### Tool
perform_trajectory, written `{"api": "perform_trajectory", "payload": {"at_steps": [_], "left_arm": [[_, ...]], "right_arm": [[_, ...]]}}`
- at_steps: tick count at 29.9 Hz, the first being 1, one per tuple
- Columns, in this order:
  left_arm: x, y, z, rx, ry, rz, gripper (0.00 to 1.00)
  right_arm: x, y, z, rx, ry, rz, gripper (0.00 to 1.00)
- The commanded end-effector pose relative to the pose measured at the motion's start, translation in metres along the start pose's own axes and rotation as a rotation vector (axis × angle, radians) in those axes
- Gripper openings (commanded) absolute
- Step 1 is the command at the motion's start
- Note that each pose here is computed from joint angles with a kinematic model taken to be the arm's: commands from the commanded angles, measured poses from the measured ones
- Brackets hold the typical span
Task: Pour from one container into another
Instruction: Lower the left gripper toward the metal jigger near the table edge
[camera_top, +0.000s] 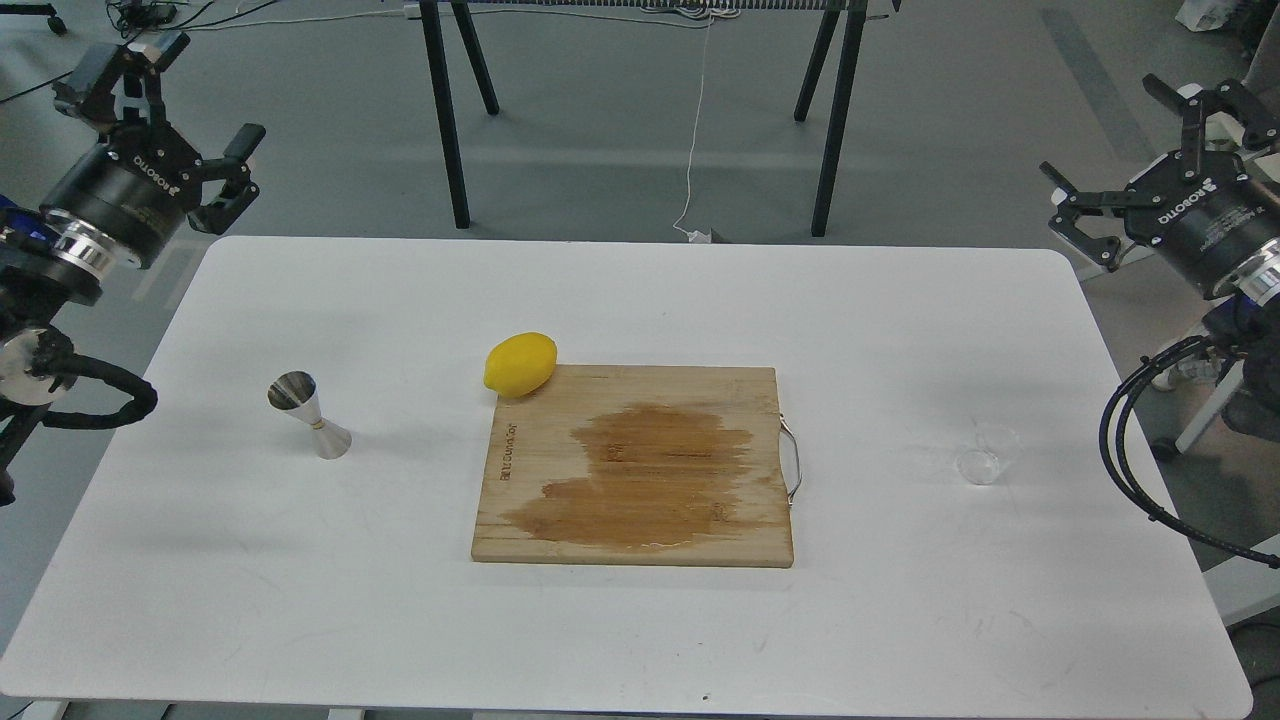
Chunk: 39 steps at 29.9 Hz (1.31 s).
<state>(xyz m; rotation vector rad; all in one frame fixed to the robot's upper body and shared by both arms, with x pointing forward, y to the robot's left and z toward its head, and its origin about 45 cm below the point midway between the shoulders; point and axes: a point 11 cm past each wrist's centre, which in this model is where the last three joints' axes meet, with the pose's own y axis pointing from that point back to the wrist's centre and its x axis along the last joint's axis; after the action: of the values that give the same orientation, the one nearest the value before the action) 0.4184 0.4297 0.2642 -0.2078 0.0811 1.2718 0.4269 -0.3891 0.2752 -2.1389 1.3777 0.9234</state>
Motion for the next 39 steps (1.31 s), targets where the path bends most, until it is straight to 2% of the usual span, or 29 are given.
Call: {"api": "perform_trajectory", "payload": {"at_steps": [1,6,9,13,17,21,23,26,33,39], "left_arm": [[0.001,0.002,-0.001,0.002,0.003,0.003,1.00],[0.002,0.000,0.002,-0.005,0.003,0.008,1.00],[0.016,0.002,0.006,-0.024,0.002,0.056,1.00],[0.018,0.002,0.007,0.030,-0.097,0.030,1.00],[0.020,-0.004,0.042,0.098,-0.377,-0.066,1.00],[-0.009,-0.003,0.037,0.235,-0.680,-0.280,1.00],[-0.022,-0.007,0.041,0.205,-0.892,-0.284,1.00],[-0.042,-0.008,0.052,0.072,-1.143,-0.240,1.00],[-0.027,0.033,0.047,-0.107,-1.510,-0.008,1.00],[-0.008,0.100,-0.021,0.118,-1.478,-0.089,1.00]], "right_arm": [[0.000,0.000,0.001,-0.001,-0.001,0.001,0.99],[-0.002,-0.001,0.000,0.000,0.000,-0.005,0.99],[-0.002,0.000,-0.001,0.005,-0.001,-0.007,0.99],[-0.003,-0.001,-0.002,0.008,-0.003,-0.012,0.99],[-0.004,0.000,-0.005,0.016,-0.003,-0.013,0.99],[-0.004,0.000,-0.005,0.017,-0.005,-0.014,0.99],[-0.004,0.000,-0.005,0.017,-0.004,-0.014,0.99],[-0.003,0.000,-0.002,0.012,-0.006,-0.013,0.99],[-0.001,0.001,-0.002,0.011,-0.004,-0.004,0.99],[0.001,0.002,-0.001,0.012,-0.006,0.001,0.99]]}}
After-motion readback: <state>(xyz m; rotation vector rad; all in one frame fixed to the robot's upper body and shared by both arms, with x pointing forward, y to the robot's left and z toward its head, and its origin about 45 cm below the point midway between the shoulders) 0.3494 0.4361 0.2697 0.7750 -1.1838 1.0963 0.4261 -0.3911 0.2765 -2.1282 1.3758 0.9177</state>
